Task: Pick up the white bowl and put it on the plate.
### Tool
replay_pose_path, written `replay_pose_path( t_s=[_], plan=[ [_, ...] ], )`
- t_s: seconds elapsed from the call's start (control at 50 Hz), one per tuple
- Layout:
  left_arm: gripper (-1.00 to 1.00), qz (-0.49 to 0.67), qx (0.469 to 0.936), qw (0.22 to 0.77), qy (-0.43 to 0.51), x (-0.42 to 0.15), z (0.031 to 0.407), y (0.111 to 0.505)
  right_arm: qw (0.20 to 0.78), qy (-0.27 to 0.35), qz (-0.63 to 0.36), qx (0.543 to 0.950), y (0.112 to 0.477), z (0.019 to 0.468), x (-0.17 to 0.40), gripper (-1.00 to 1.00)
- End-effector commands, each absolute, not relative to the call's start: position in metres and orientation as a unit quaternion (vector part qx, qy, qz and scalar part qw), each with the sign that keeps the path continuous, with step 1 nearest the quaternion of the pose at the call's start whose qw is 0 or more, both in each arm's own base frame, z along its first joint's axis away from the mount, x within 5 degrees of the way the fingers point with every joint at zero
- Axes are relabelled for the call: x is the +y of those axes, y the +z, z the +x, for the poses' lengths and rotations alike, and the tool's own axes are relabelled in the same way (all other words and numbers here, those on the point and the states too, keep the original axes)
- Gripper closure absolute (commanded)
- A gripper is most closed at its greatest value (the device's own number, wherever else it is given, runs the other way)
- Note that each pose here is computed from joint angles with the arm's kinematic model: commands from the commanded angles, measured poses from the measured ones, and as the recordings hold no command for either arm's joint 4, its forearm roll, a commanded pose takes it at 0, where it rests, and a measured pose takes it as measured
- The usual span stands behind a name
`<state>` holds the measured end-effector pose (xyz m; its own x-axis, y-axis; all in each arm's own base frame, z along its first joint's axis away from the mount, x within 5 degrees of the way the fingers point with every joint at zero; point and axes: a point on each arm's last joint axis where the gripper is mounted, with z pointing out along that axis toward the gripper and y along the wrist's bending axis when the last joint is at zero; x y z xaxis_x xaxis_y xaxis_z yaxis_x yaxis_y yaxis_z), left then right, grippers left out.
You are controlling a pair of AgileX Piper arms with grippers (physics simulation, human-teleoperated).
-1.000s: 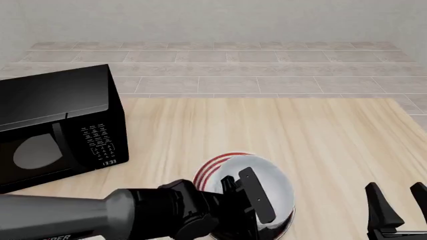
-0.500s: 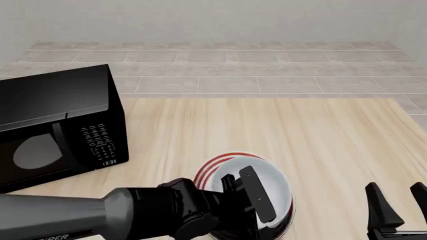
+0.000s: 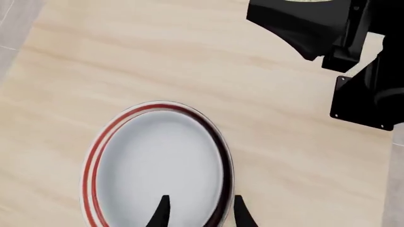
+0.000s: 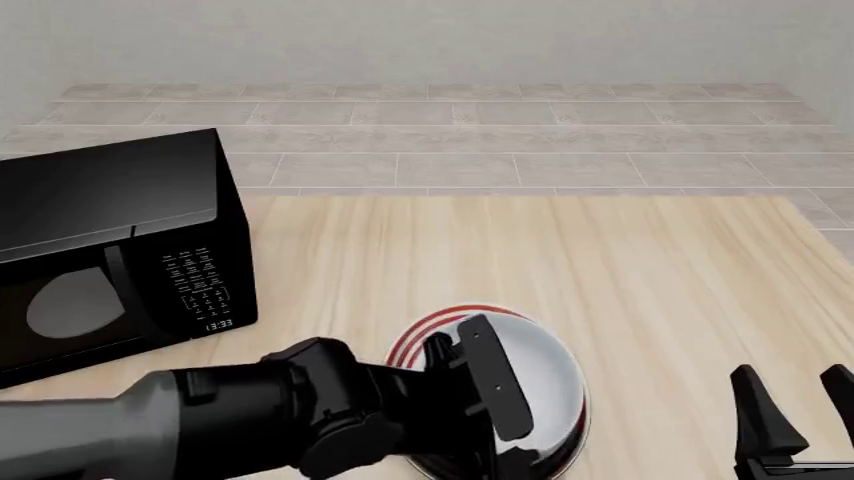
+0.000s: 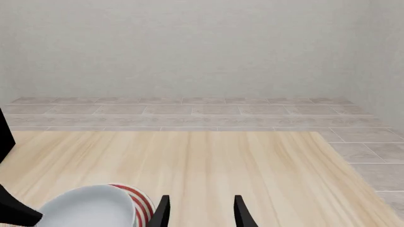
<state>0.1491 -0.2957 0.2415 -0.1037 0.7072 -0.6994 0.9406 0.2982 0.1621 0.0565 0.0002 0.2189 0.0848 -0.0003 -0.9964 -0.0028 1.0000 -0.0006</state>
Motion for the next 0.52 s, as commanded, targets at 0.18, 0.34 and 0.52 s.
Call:
replay_pose_path(
  t_s=[0.18,0.34,0.52],
  plan=[
    [-1.0,0.577,0.711,0.37,-0.16,-0.262,0.136,0.277,0.736,0.001,-0.001,0.676,0.219,0.056,0.0,-1.0],
    [-1.0,0.569,0.71,0.384,-0.158,-0.245,0.136,0.286,0.736,0.001,-0.001,0.676,0.219,0.056,0.0,-1.0],
    [-1.0,0.561,0.707,0.402,-0.157,-0.224,0.13,0.289,0.736,0.001,-0.001,0.676,0.219,0.056,0.0,-1.0]
  ],
)
